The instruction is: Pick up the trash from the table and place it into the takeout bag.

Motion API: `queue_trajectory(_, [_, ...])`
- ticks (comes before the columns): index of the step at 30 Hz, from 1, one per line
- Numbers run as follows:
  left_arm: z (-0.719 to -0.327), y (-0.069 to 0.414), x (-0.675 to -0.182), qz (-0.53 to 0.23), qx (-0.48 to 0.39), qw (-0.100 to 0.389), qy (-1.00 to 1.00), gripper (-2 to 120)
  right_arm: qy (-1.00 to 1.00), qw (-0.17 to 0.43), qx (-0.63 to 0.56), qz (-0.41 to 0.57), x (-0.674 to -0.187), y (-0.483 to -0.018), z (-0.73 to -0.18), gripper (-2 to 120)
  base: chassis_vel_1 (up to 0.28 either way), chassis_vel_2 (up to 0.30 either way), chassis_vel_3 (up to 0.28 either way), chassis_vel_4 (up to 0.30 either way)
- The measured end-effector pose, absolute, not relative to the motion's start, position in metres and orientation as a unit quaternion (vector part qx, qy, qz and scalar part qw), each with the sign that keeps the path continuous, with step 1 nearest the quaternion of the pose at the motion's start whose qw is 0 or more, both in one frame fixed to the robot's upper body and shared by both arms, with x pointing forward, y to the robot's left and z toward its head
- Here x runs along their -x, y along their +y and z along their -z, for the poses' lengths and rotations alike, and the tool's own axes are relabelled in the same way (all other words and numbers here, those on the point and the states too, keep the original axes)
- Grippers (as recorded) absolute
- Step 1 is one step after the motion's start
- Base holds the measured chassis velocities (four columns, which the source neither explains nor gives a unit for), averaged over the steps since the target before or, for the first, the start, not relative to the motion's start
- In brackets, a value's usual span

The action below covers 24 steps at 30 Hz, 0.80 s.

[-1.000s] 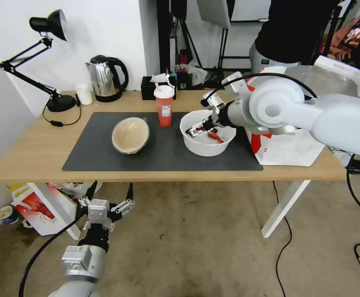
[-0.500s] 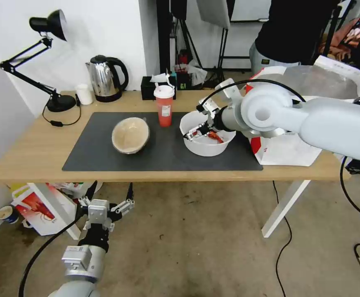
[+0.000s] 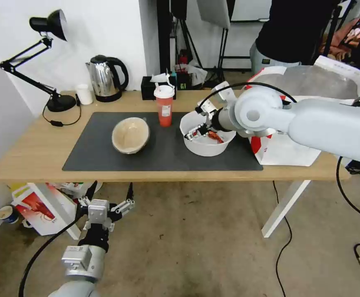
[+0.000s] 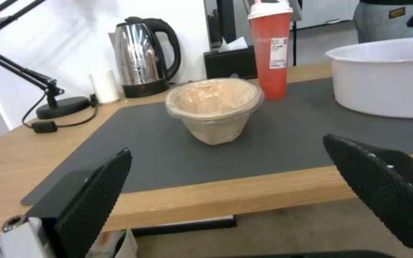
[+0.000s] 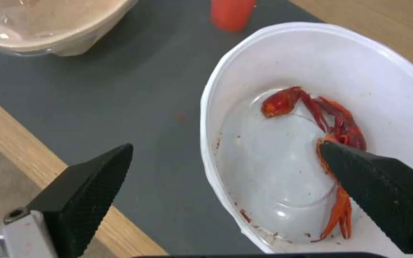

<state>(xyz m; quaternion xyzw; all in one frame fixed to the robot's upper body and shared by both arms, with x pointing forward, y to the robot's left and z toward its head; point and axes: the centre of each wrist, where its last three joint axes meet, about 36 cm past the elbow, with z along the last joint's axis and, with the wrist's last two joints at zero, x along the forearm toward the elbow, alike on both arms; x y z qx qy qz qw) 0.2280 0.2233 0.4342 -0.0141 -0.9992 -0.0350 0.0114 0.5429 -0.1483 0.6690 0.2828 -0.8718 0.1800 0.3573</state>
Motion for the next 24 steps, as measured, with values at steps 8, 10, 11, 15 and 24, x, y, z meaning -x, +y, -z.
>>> queue_trajectory(8, [-0.434, 0.223, -0.228, 0.035, 0.014, 0.011, -0.999, 100, -0.870, 0.359, -0.283, -0.185, -0.544, -0.145, -0.663, 100, 0.000, 0.000, 0.000, 0.000])
queue_trajectory(10, [-0.434, 0.223, -0.228, 0.035, 0.014, 0.011, -0.999, 100, -0.869, 0.360, -0.283, -0.187, -0.544, -0.145, -0.662, 100, 0.000, 0.000, 0.000, 0.000])
queue_trajectory(11, [-0.434, 0.223, -0.228, 0.035, 0.014, 0.011, -0.999, 100, -0.869, 0.359, -0.283, -0.187, -0.544, -0.145, -0.663, 100, 0.000, 0.000, 0.000, 0.000])
queue_trajectory(15, [-0.434, 0.223, -0.228, 0.035, 0.014, 0.011, -0.999, 100, -0.870, 0.359, -0.281, -0.189, -0.546, -0.146, -0.662, 100, 0.000, 0.000, 0.000, 0.000])
queue_trajectory(24, [-0.434, 0.223, -0.228, 0.035, 0.014, 0.011, -0.999, 100, -0.867, 0.364, -0.280, -0.195, -0.552, -0.148, -0.649, 100, 0.000, 0.000, 0.000, 0.000])
